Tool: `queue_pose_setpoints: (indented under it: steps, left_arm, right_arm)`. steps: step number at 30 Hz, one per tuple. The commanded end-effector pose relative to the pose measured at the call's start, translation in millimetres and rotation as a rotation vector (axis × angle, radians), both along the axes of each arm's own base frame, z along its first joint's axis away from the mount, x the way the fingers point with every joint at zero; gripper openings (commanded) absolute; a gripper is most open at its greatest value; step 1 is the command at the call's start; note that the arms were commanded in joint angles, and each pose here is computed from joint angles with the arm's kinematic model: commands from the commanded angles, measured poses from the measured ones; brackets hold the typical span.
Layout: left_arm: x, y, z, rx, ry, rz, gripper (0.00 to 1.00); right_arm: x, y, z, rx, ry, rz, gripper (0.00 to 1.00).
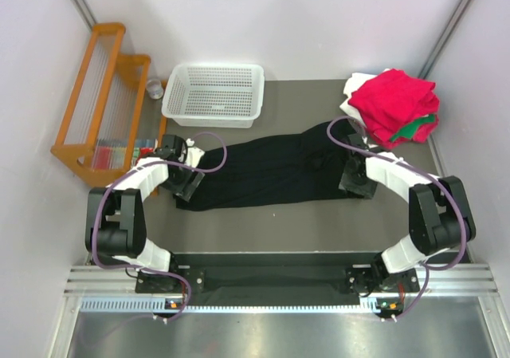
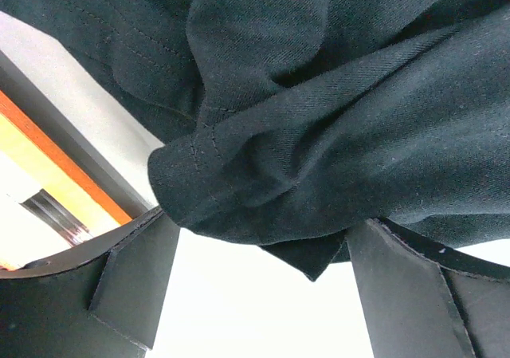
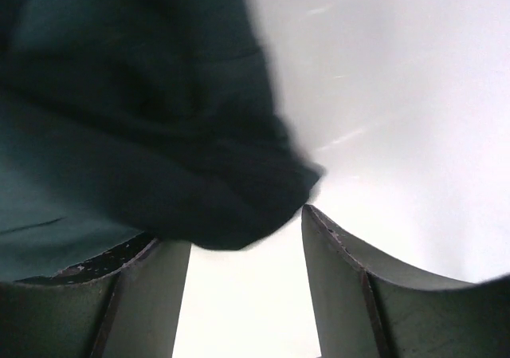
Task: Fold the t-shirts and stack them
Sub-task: Fold the tshirt
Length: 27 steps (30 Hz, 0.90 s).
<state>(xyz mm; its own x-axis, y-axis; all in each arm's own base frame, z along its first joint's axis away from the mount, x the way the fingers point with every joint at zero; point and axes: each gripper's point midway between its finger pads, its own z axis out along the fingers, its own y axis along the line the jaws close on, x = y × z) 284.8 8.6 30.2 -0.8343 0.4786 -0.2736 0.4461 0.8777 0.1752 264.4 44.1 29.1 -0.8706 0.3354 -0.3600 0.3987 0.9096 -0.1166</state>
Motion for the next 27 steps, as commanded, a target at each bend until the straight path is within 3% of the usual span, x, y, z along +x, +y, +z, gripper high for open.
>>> queue_pose_setpoints:
  steps: [1, 7, 11, 14, 19, 27]
  left_arm:
    - [13, 1, 12, 0.0, -0.061, 0.0, 0.87]
    - [12, 2, 15, 0.001, -0.067, -0.004, 0.87]
    - [24, 1, 40, -0.015, -0.132, 0.023, 0.88]
    - [42, 4, 66, -0.05, -0.2, 0.091, 0.9]
    - [52, 14, 89, -0.074, -0.226, 0.168, 0.89]
    - [44, 17, 97, -0.073, -0.229, 0.188, 0.89]
  right_arm:
    - [5, -35, 28, -0.096, -0.08, -0.123, 0.57]
    - [9, -43, 60, -0.105, -0.123, -0.148, 0.55]
    - [44, 7, 103, 0.055, -0.28, -0.008, 0.55]
    - [59, 35, 117, 0.095, -0.277, 0.045, 0.55]
    - [76, 72, 106, 0.137, -0.239, 0.101, 0.55]
    - [80, 101, 46, 0.155, -0.114, 0.147, 0.53]
